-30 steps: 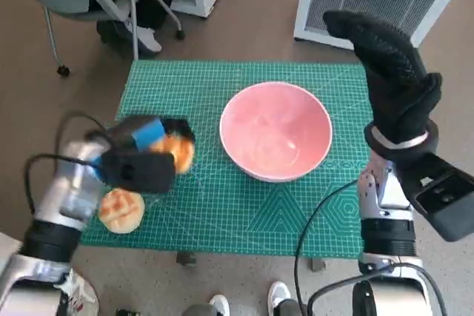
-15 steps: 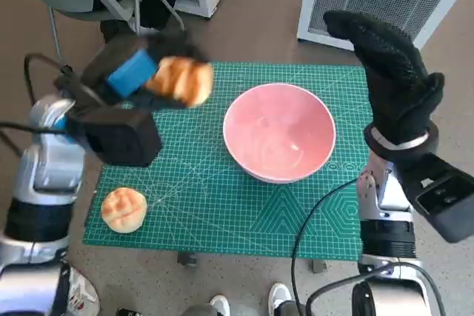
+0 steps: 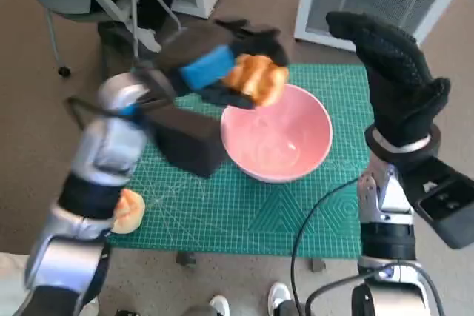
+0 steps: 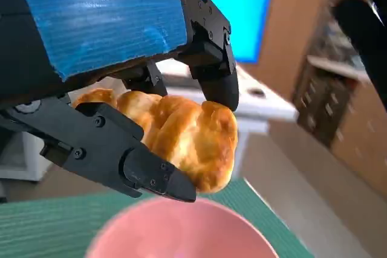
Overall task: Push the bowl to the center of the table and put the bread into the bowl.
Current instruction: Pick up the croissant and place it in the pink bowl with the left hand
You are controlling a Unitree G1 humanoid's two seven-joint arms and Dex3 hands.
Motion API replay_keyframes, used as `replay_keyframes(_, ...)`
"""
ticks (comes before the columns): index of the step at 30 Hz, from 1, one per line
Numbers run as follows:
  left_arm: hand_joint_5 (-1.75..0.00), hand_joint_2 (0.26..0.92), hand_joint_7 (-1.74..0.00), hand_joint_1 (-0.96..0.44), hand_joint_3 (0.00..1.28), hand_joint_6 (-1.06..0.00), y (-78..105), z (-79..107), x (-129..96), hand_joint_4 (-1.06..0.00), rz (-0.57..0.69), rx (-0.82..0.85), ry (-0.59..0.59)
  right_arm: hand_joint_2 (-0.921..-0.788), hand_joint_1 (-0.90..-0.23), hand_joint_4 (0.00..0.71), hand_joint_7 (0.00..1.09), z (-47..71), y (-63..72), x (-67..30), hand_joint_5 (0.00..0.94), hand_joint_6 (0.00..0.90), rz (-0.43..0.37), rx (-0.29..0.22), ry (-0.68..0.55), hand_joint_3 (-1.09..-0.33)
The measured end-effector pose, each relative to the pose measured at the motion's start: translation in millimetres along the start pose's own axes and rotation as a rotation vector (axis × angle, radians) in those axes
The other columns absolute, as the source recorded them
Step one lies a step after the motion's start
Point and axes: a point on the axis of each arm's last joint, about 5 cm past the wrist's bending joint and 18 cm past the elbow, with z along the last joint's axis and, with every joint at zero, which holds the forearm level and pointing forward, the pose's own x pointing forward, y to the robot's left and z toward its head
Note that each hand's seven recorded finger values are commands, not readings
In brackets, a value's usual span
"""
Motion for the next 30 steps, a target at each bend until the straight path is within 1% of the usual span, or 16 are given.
replay_keyframes(2,-1.15,0.921,-1.32,0.0,0.13,-0.53,-4.6,-0.4,5,-0.63,-0.027,0.004,0.007,-0.921,-0.596,0.236,0.69,0.6,-0.1,-0.6,0.023,-0.001,0.0,-0.001,-0.001,-0.826)
replay_keyframes(3,-1.04,0.921,-1.35,-0.07,0.16,-0.52,-7.4,-0.9,7,-0.59,-0.041,0.003,0.011,-0.921,-0.597,0.236,0.69,1.0,-0.4,-1.1,0.023,-0.001,0.0,-0.003,-0.001,-0.827)
replay_keyframes(4,-0.79,0.921,-1.39,-0.17,0.2,-0.5,-9.9,-1.2,8,-0.58,-0.052,0.0,0.014,-0.921,-0.598,0.235,0.69,1.4,-0.7,-1.6,0.023,-0.001,0.0,-0.004,0.0,-0.827)
replay_keyframes(5,-0.58,0.921,-1.41,-0.23,0.22,-0.48,-12.4,-1.7,9,-0.6,-0.064,-0.002,0.018,-0.921,-0.599,0.235,0.69,1.7,-1.1,-2.4,0.023,-0.001,-0.001,-0.005,0.002,-0.826)
replay_keyframes(6,-0.47,0.903,-1.25,-0.2,0.21,-0.43,-14.4,-2.2,10,-0.57,-0.074,-0.004,0.022,-0.921,-0.599,0.234,0.69,1.8,-1.5,-3.1,0.023,-0.001,-0.001,-0.006,0.004,-0.826)
replay_keyframes(7,-0.3,0.89,-0.9,-0.16,0.17,-0.39,-16.6,-3.3,11,-0.48,-0.094,-0.008,0.028,-0.921,-0.6,0.233,0.69,2.0,-1.6,-3.6,0.023,-0.001,-0.002,-0.006,0.006,-0.823)
replay_keyframes(8,-0.2,0.892,-0.61,-0.14,0.12,-0.37,-18.1,-4.0,11,-0.4,-0.115,-0.009,0.033,-0.921,-0.601,0.232,0.69,2.2,-1.8,-3.8,0.023,-0.001,-0.002,-0.006,0.007,-0.819)
replay_keyframes(9,-0.13,0.895,-0.41,-0.13,0.09,-0.36,-19.7,-5.1,12,-0.34,-0.143,-0.013,0.041,-0.921,-0.601,0.231,0.69,2.5,-1.8,-3.7,0.023,-0.001,-0.002,-0.006,0.007,-0.816)
replay_keyframes(10,-0.1,0.895,-0.34,-0.13,0.07,-0.34,-21.4,-6.4,12,-0.31,-0.177,-0.018,0.051,-0.921,-0.601,0.231,0.69,2.9,-1.9,-3.3,0.023,-0.001,-0.003,-0.006,0.006,-0.814)
replay_keyframes(11,-0.06,0.891,-0.22,-0.13,0.05,-0.31,-22.9,-7.6,13,-0.24,-0.211,-0.024,0.062,-0.921,-0.599,0.23,0.68,3.2,-1.9,-2.9,0.024,-0.001,-0.004,-0.006,0.004,-0.807)
replay_keyframes(13,-0.03,0.887,-0.12,-0.14,0.03,-0.29,-25.2,-9.9,13,-0.18,-0.282,-0.045,0.083,-0.921,-0.596,0.229,0.68,3.8,-2.0,-2.3,0.025,-0.001,-0.008,-0.005,0.004,-0.801)
replay_keyframes(16,-0.01,0.881,-0.04,-0.16,0.02,-0.26,-26.5,-12.2,13,-0.11,-0.372,-0.069,0.106,-0.921,-0.592,0.229,0.68,5.1,-2.1,-1.8,0.027,-0.001,-0.013,-0.006,0.0,-0.796)
replay_keyframes(19,0.0,0.872,-0.01,-0.17,0.01,-0.24,-23.9,-12.0,12,-0.07,-0.413,-0.078,0.121,-0.921,-0.591,0.229,0.67,6.0,-2.0,-2.4,0.029,-0.001,-0.017,-0.005,0.0,-0.79)
replay_keyframes(21,0.0,0.864,-0.01,-0.19,0.0,-0.23,-20.3,-10.4,10,-0.05,-0.408,-0.078,0.12,-0.921,-0.59,0.23,0.67,6.2,-1.8,-3.0,0.031,-0.001,-0.021,-0.004,0.002,-0.785)
replay_keyframes(24,0.0,0.853,0.0,-0.2,0.0,-0.23,-12.9,-7.1,4,-0.05,-0.364,-0.067,0.096,-0.921,-0.588,0.23,0.68,6.2,-1.4,-4.2,0.032,-0.001,-0.027,-0.003,0.006,-0.783)
replay_keyframes(30,-0.01,0.837,-0.01,-0.21,0.0,-0.24,-0.5,-5.0,-22,-0.06,-0.253,-0.034,0.016,-0.921,-0.592,0.227,0.68,6.6,-0.4,-6.2,0.035,-0.001,-0.036,-0.002,0.011,-0.785)
